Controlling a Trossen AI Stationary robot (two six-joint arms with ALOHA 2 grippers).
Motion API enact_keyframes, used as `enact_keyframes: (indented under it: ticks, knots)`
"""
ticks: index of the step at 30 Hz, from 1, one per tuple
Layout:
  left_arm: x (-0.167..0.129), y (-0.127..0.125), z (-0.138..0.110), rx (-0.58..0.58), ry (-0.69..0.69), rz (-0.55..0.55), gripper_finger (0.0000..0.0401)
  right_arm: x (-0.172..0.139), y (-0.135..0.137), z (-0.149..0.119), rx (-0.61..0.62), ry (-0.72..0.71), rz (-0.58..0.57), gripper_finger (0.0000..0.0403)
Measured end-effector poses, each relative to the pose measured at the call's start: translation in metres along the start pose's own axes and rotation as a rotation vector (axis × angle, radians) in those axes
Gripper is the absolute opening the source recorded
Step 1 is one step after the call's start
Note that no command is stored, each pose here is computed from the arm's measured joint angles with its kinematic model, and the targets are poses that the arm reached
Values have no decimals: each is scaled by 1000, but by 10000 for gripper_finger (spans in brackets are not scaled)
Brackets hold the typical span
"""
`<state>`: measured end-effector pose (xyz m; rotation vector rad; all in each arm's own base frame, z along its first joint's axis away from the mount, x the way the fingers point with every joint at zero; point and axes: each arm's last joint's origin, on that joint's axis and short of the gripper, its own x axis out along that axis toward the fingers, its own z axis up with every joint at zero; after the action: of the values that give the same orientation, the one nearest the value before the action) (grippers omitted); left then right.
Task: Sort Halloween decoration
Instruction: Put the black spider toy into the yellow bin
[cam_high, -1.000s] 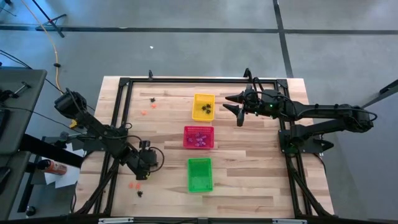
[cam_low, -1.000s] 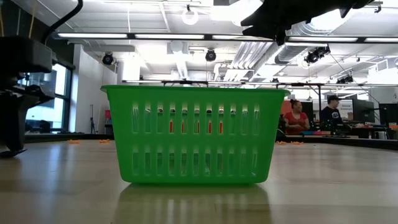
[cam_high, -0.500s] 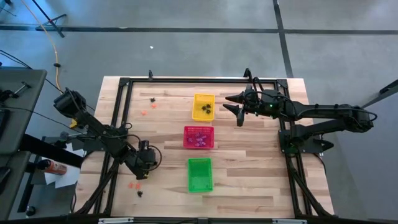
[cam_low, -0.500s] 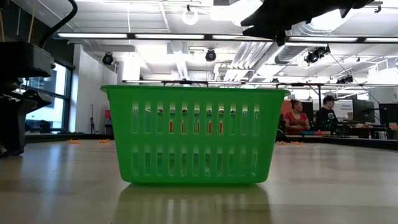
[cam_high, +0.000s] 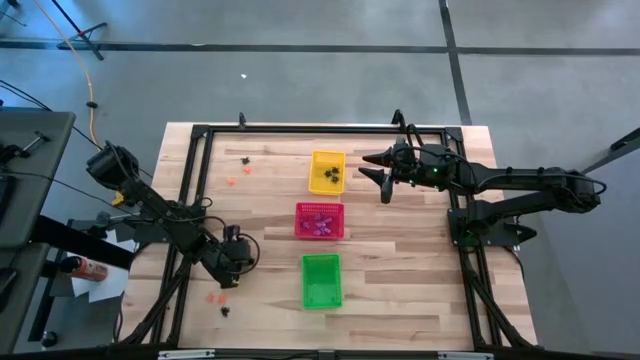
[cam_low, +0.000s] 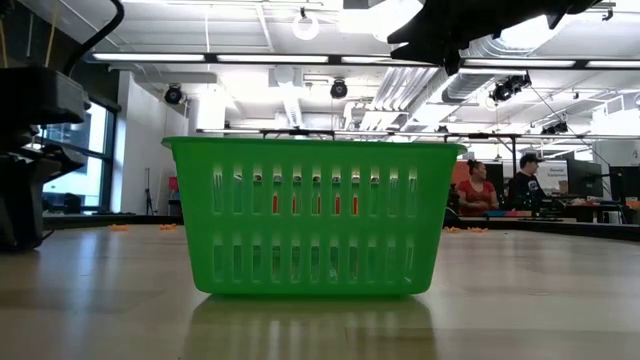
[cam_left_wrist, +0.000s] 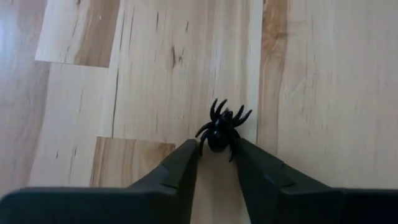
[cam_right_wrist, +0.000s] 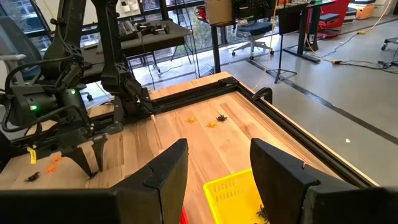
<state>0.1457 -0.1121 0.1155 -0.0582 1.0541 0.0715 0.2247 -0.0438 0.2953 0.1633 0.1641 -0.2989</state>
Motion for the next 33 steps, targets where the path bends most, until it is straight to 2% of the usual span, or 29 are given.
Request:
enact_keyframes:
  ticks: [7,14,22,26,33]
  knots:
    - [0,0,1,-28,-16,13,48,0,0,0,1,0,0,169]
    - [-7,3,2,-37,-19,-17,27,0,0,0,2,0,0,169]
    - [-25,14,15,-69,-137,-28,1,0,0,0,2,-1,0,169]
    - [-31,33,29,-128,-216,33,13,0,0,0,2,-1,0,169]
    - [-29,90,54,-209,-172,125,81,0,0,0,50,-1,0,169]
